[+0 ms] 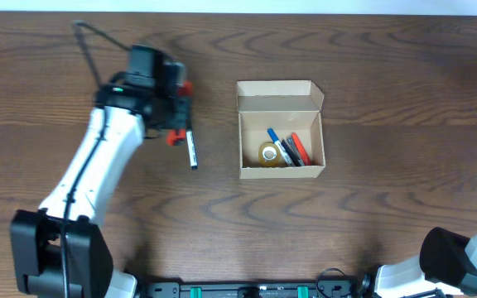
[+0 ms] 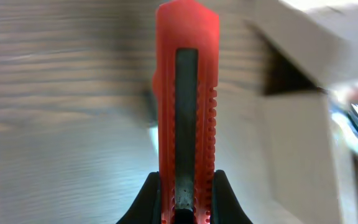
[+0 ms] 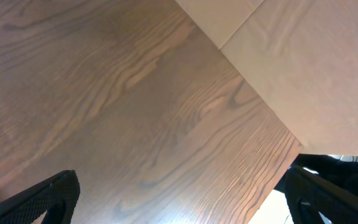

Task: Pack container
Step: 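Lift the red box cutter and carry it over the box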

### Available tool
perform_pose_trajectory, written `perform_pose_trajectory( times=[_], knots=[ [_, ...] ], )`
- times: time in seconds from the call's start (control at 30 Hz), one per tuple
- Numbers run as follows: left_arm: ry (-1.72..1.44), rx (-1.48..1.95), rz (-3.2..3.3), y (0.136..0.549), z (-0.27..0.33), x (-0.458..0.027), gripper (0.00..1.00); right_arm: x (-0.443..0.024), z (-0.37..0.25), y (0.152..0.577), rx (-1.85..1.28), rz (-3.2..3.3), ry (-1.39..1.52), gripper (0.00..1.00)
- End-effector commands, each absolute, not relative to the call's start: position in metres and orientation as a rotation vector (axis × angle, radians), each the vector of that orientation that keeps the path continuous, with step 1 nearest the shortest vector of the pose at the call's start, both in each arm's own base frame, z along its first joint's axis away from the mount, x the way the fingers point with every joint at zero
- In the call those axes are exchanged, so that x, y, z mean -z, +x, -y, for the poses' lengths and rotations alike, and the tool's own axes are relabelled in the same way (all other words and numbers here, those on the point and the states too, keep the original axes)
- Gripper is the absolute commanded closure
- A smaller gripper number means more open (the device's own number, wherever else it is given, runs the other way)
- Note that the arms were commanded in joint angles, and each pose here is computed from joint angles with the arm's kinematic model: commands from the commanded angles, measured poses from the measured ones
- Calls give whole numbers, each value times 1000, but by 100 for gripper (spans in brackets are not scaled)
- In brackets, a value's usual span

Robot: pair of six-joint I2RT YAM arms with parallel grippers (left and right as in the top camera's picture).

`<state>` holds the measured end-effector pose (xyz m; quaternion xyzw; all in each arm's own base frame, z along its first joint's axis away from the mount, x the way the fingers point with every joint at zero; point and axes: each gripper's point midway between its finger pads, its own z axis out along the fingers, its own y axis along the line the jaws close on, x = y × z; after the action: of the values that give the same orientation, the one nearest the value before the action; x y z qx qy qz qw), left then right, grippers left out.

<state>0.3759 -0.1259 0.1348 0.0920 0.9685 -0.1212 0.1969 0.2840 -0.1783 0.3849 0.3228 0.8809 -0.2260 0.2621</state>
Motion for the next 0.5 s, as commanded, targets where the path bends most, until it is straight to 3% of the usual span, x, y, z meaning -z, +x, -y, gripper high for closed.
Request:
perform_pose_trajectory(
  times=[0.0,0.27,0.47],
  knots=[
    [397,424,-2617,367,173,-174,94,-391,180,280,617,-2352,903,1],
    [674,488,-2470,339,251,-227,94,-391,180,279,617,-2351,903,1],
    [794,540,-2469,313,278,-227,94,-391,180,279,617,-2351,903,1]
  ],
)
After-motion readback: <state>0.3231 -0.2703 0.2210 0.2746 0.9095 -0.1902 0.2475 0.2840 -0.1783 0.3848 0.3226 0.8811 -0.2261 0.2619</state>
